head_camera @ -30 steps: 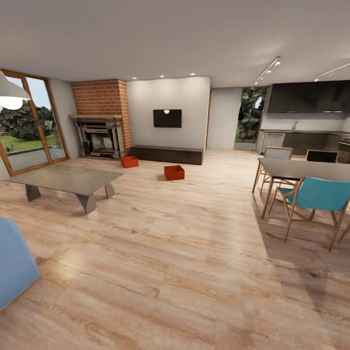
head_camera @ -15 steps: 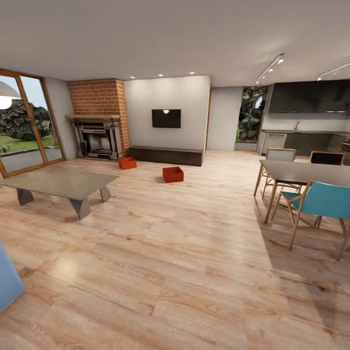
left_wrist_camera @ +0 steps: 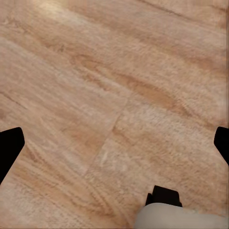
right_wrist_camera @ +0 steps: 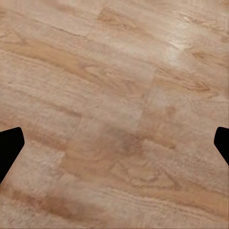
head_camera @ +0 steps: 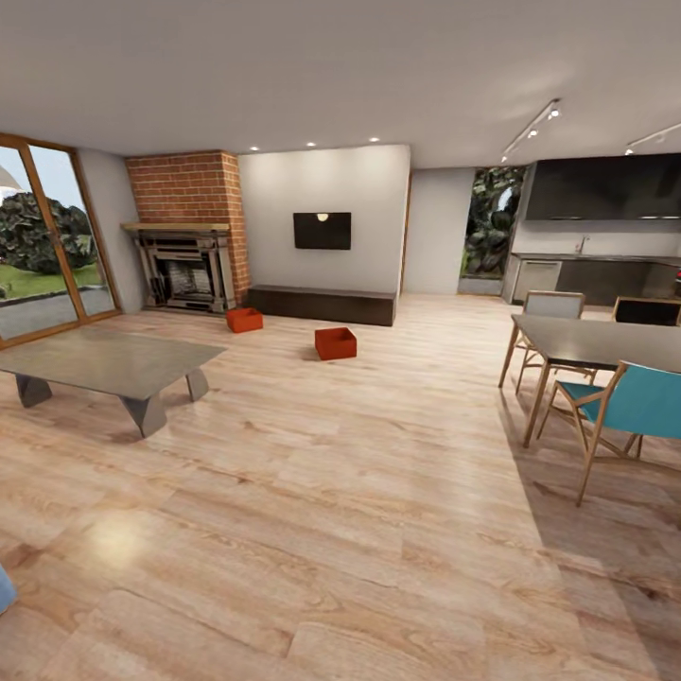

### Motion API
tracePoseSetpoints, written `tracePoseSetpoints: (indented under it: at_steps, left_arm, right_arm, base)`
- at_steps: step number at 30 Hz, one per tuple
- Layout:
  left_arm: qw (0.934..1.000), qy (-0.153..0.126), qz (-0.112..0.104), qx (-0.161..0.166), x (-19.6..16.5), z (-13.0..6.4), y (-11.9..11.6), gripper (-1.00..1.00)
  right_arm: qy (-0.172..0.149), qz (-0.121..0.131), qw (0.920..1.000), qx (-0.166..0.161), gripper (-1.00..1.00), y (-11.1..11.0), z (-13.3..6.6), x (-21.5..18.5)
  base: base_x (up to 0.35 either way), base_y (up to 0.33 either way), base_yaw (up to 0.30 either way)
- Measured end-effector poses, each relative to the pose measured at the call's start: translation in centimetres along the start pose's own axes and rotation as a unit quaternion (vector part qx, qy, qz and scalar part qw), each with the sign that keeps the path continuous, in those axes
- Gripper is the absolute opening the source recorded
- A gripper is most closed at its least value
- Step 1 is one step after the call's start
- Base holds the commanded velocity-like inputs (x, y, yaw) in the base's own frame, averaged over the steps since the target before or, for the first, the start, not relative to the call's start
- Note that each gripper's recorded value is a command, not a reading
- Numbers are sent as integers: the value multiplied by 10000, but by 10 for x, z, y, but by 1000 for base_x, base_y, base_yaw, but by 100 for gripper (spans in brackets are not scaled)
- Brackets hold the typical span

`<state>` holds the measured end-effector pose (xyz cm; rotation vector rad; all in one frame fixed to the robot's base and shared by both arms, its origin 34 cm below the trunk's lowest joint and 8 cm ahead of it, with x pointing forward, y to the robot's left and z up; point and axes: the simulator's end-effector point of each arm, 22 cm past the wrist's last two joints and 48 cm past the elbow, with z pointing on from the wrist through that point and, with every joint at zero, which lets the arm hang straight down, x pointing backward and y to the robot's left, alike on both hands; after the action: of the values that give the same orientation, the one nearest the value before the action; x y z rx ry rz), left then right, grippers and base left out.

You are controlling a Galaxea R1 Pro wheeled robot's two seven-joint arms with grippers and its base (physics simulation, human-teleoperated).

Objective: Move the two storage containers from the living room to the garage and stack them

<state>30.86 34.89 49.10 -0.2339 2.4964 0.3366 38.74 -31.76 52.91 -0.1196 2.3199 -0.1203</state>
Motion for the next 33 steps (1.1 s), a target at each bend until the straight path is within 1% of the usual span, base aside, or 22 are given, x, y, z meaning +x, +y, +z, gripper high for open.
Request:
tracePoseSetpoints:
  at_steps: [15,22,33]
  left_arm:
    - [10000,-42,-37,8,-2,0,-2,100]
    - [10000,-19,-24,11,-1,0,-2,100]
    - [10000,-1,-17,13,0,0,-2,100]
  right_arm:
    - [-14,30,10000,40,100,-2,0,0]
    - [-13,29,10000,40,100,-2,0,0]
    - [-8,18,10000,35,100,-1,0,0]
  base:
    - [302,0,0]
    - [299,-4,0]
    - [323,-98,0]
